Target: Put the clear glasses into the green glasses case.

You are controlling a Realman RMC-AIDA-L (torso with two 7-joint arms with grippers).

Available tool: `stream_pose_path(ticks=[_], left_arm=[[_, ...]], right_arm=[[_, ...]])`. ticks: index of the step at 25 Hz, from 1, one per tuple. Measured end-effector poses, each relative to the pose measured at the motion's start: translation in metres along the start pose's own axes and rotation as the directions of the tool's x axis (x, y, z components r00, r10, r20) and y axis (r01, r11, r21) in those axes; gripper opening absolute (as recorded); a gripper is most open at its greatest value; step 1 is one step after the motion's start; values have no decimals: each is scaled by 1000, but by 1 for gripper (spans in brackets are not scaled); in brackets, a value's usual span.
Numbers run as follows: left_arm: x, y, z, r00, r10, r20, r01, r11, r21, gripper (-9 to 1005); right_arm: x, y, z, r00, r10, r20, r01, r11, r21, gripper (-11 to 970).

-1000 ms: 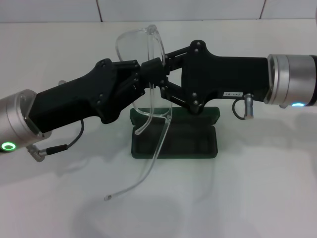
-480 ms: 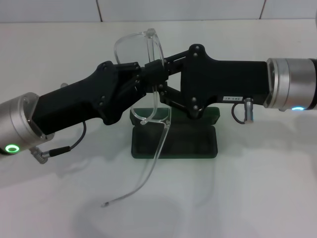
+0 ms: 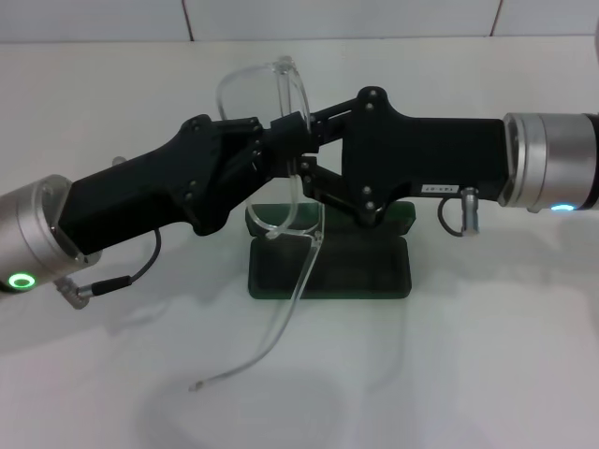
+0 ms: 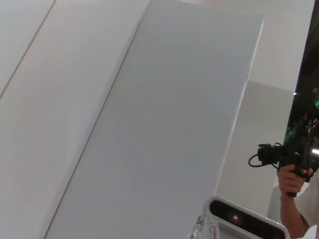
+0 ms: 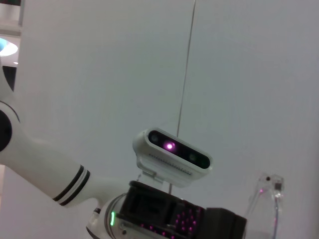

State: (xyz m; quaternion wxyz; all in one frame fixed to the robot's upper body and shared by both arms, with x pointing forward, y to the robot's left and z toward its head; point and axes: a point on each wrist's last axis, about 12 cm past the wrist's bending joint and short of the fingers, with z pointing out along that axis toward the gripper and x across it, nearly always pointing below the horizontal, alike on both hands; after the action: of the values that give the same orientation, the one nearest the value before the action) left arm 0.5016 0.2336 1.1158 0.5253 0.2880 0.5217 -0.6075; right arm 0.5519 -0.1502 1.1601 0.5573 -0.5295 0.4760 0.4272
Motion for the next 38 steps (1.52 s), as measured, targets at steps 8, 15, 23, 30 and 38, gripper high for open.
stream_pose_path(ticks=[8, 15, 23, 30, 38], left_arm=[[-6, -8, -2, 1000, 5, 20, -6, 997, 77, 36], [-14, -14, -21, 998, 25, 66, -29, 998, 59, 36], [-10, -14, -15, 999, 9, 53, -13, 997, 75, 36], [-2, -13, 18, 999, -23, -38, 30, 979, 204, 36], [2, -18, 36, 998, -6, -68, 26, 955, 294, 36]], right_arm=[[1, -4, -8, 1000, -2, 29, 0, 999, 46, 114], [-8, -2, -46, 993, -5, 117, -7, 995, 97, 113], [-28, 14, -102, 932, -72, 356, 10, 985, 173, 114], [-40, 5, -106, 871, -199, 449, 79, 959, 272, 114], [-33, -12, -89, 852, -199, 484, 56, 954, 295, 113]])
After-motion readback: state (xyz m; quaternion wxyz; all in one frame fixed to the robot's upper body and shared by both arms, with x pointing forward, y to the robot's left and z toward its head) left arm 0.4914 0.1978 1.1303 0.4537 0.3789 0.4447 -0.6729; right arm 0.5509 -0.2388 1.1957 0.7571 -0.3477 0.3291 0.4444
